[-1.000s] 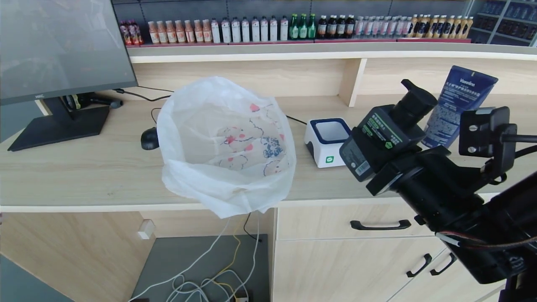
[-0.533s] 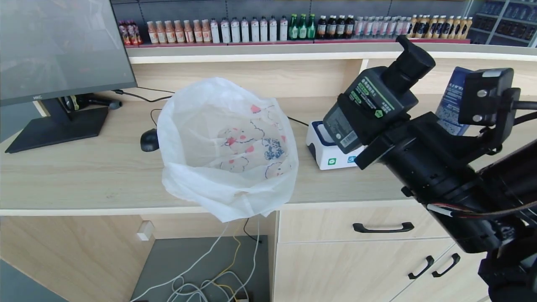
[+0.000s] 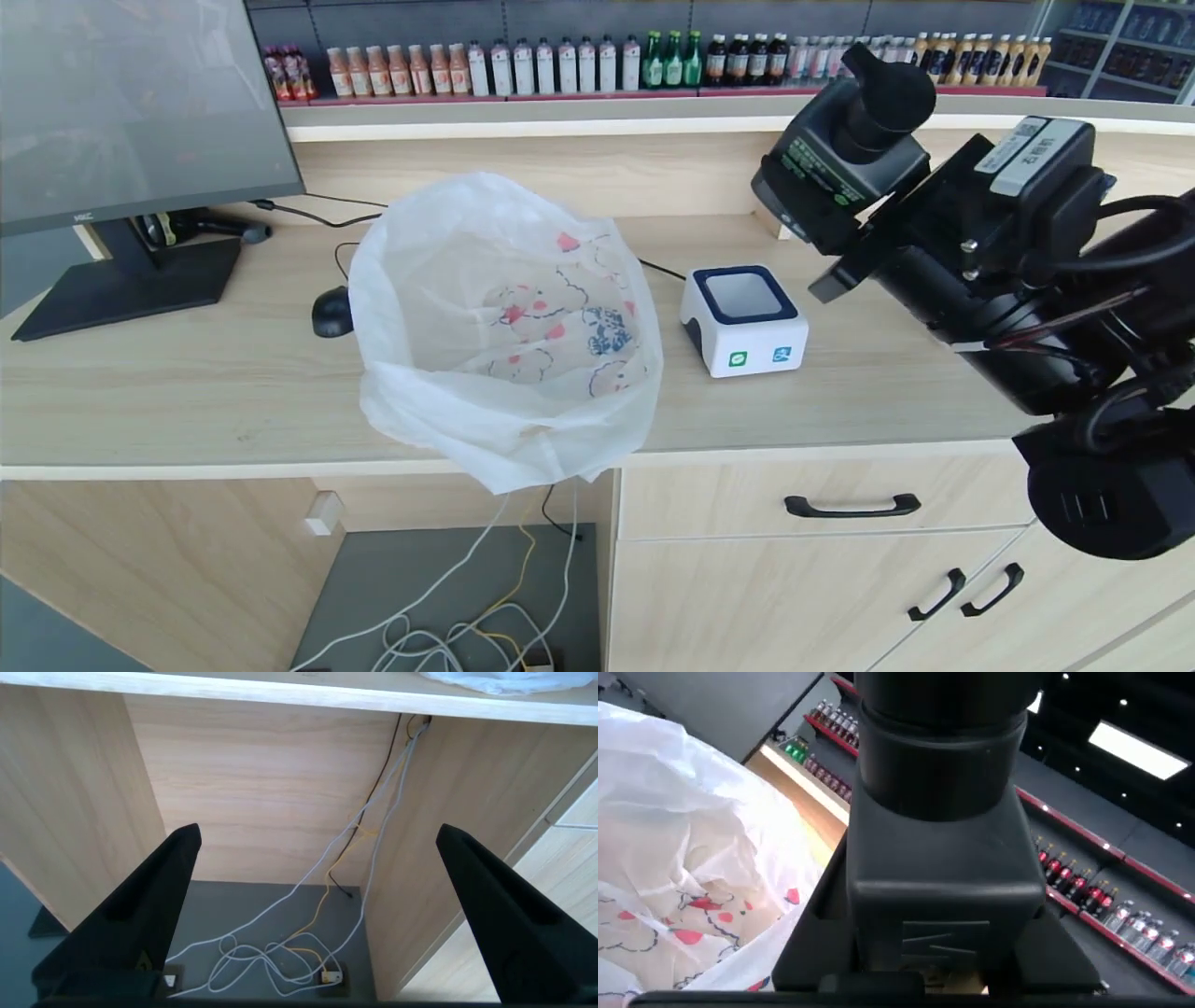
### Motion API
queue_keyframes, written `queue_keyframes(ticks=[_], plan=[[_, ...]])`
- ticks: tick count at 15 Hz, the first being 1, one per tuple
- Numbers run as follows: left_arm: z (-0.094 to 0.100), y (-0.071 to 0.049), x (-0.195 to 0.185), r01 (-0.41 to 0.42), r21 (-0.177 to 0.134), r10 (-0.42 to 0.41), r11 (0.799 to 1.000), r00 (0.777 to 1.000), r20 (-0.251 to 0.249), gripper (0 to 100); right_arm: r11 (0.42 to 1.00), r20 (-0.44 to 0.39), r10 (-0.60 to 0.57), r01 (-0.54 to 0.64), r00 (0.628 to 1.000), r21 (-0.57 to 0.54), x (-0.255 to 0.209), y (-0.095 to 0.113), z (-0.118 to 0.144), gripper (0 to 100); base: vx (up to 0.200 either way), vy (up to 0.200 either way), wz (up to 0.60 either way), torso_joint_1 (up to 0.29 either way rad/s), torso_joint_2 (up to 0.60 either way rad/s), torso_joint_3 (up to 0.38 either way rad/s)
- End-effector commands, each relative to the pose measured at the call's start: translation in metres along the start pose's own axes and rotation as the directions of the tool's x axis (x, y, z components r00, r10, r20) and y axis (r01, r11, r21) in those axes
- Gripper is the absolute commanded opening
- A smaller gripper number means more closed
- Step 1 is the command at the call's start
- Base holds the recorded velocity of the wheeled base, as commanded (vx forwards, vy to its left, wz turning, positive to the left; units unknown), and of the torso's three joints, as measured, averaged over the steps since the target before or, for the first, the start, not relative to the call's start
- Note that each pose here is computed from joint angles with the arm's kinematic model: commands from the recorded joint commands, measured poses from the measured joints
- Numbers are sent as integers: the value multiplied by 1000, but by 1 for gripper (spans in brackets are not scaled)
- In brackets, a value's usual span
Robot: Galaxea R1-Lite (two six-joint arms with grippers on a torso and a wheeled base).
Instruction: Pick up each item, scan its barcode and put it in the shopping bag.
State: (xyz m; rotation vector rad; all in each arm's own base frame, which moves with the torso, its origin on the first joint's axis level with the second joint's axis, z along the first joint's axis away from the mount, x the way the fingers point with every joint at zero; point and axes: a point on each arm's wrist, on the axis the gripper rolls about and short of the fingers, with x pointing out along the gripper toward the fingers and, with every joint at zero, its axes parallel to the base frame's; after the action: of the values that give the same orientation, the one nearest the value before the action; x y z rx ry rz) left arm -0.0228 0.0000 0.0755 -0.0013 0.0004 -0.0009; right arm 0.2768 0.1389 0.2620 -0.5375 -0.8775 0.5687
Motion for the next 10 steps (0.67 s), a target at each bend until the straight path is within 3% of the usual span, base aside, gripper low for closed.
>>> queue_keyframes(ticks=[1, 4, 10], plan=[[0, 0, 0, 1, 0, -1, 1000, 1000, 0, 100, 993, -15, 60, -61, 998, -101, 6, 10, -29, 0, 0, 0, 0, 0, 0, 0], [0, 0, 0, -1, 0, 1, 1000, 1000, 0, 100, 946, 36, 157, -140, 987, -291, 10, 15, -49, 0, 0, 0, 0, 0, 0, 0], [0, 0, 0, -1, 0, 1, 1000, 1000, 0, 100, 886, 71, 239, -188, 968, -423, 8, 2, -77, 0, 0, 0, 0, 0, 0, 0]])
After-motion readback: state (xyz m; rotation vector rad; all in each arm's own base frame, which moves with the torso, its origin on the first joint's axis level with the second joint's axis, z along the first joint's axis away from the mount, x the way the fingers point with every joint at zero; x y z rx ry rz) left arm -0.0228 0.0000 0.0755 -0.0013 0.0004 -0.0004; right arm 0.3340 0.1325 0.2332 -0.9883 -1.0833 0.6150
